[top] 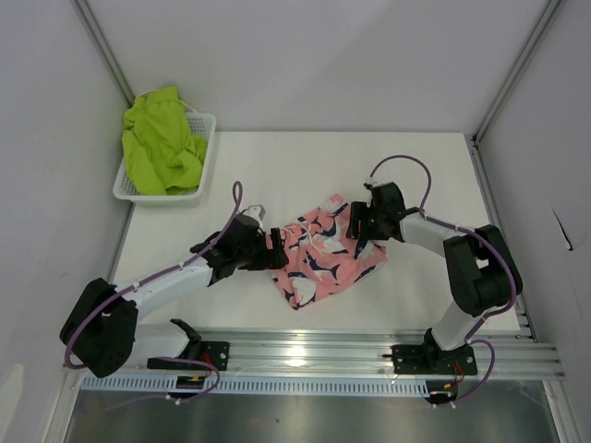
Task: Fold and stack the shorts
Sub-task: Neatly place the folded shorts to the corner
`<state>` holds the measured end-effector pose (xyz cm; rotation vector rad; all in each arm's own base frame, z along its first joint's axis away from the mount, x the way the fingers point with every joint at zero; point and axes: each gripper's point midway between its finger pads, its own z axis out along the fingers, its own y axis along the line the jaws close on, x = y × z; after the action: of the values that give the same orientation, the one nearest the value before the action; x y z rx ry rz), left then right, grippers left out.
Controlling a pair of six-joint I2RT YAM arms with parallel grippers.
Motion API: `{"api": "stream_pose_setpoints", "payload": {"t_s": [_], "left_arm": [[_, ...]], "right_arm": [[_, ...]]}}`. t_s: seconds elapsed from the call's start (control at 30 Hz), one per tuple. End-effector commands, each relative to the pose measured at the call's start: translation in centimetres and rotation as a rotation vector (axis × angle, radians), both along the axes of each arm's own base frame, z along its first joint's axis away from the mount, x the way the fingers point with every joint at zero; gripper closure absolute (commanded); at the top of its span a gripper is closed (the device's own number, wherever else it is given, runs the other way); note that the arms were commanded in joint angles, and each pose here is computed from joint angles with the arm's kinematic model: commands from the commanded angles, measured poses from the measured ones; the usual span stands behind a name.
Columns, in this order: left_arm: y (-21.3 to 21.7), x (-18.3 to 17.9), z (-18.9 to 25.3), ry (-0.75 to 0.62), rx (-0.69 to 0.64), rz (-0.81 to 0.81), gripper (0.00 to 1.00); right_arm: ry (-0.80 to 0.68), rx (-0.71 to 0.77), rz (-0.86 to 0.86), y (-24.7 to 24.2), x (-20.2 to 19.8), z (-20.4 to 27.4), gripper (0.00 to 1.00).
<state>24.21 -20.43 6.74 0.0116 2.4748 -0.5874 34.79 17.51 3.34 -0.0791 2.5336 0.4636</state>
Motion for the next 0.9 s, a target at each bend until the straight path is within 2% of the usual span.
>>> {"api": "stream_pose_setpoints", "payload": {"t_s": [0.0,0.27,0.4,0.5,0.6,0.87], "left_arm": [[-1.4,0.6,1.0,-0.049,-0.076,0.031,0.1],[-2.7,1.1,-0.1,-0.035,-0.111,0.048,0.08],[-2.4,1.4,-1.8,-0.005,-0.039,0.069,0.08],[-2.4,1.2,-2.8,0.011,-0.038,0.069,0.08],[-2.5,1.3,-3.8,0.031,-0.016,0.062,0.11],[-2.7,3.2,-4.0,-0.006,0.069,0.027,0.23]], "right_arm": [[-0.056,-0.011,-0.005,0.2,1.3,1.5,0.37],[-0.049,-0.009,-0.004,0.5,0.7,1.3,0.39],[-0.027,-0.016,-0.021,0.5,0.1,1.1,0.41],[-0.003,-0.03,-0.037,0.3,-0.6,0.6,0.46],[0.025,-0.025,-0.044,0.8,-2.3,0.2,0.5],[0.043,-0.03,0.0,4.0,-8.6,0.2,0.52]]}}
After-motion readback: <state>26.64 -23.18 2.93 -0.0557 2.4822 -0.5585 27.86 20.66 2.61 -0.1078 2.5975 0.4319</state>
